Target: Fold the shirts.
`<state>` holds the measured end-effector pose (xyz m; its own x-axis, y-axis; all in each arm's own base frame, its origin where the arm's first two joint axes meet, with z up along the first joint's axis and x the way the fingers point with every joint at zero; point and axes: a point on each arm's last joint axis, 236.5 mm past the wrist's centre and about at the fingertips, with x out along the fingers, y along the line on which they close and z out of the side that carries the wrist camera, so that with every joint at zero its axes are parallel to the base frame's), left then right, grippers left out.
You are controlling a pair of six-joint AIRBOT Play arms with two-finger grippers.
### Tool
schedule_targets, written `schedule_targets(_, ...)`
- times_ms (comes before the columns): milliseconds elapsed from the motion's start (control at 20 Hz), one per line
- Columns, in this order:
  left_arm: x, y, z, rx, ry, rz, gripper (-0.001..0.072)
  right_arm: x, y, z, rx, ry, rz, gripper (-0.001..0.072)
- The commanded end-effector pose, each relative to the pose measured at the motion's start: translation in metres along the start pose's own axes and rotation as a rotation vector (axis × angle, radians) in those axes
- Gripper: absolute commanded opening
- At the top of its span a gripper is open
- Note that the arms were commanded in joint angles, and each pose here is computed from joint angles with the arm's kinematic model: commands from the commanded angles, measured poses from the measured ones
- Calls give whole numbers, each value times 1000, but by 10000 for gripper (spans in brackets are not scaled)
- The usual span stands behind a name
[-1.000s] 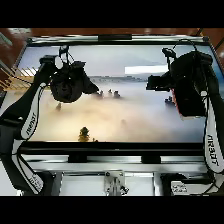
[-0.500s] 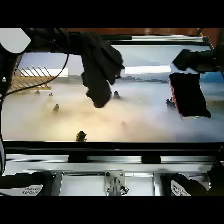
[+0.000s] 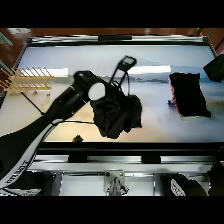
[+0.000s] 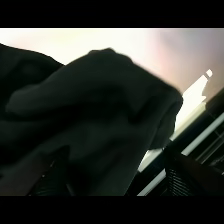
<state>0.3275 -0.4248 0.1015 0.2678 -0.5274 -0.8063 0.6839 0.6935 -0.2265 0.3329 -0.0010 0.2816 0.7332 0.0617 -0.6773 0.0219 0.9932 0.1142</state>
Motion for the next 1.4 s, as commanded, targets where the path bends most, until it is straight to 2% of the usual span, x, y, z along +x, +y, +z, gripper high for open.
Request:
schedule_targets(0, 11, 21, -38, 5, 161, 75, 718, 17, -5, -41, -12, 214, -7, 570)
schedule_targets(50, -2, 49, -46, -25, 205, 127, 718, 30, -5, -52, -20, 284, 6, 636)
schedule_targets(100, -17, 81, -53, -70, 241, 181, 718, 45, -5, -65, -25, 353, 19, 660)
schedule_targets(200, -41, 138, -63, -200, 273, 243, 718, 81, 1, -100, -16, 511, 77, 659)
schedule_targets(300, -46, 168, -80, -332, 305, 217, 718, 113, 20, -139, 27, 657, 187, 659)
schedule_targets(450, -21, 174, -127, -443, 412, 135, 718, 150, 44, -183, 88, 789, 326, 659)
schedule_targets(650, 31, 149, -176, -503, 457, 31, 718, 181, 38, -220, 118, 883, 318, 660)
schedule_targets(850, 70, 125, -170, -590, 337, -36, 718, 198, 36, -252, 148, 958, 317, 660)
schedule_targets(1100, 86, 113, -146, -600, 226, -48, 691, 214, 35, -254, 175, 939, 310, 659)
schedule_targets(1150, 88, 112, -149, -604, 239, -48, 555, 217, 38, -255, 178, 939, 313, 660)
schedule_targets(1200, 89, 112, -152, -605, 248, -48, 377, 219, 42, -258, 173, 946, 316, 659)
schedule_targets(1250, 89, 113, -152, -607, 247, -47, 264, 222, 47, -261, 161, 954, 320, 660)
schedule_targets(1300, 88, 115, -150, -610, 242, -46, 233, 228, 53, -265, 142, 955, 320, 659)
schedule_targets(1350, 86, 116, -148, -609, 236, -46, 108, 236, 58, -267, 128, 946, 314, 659)
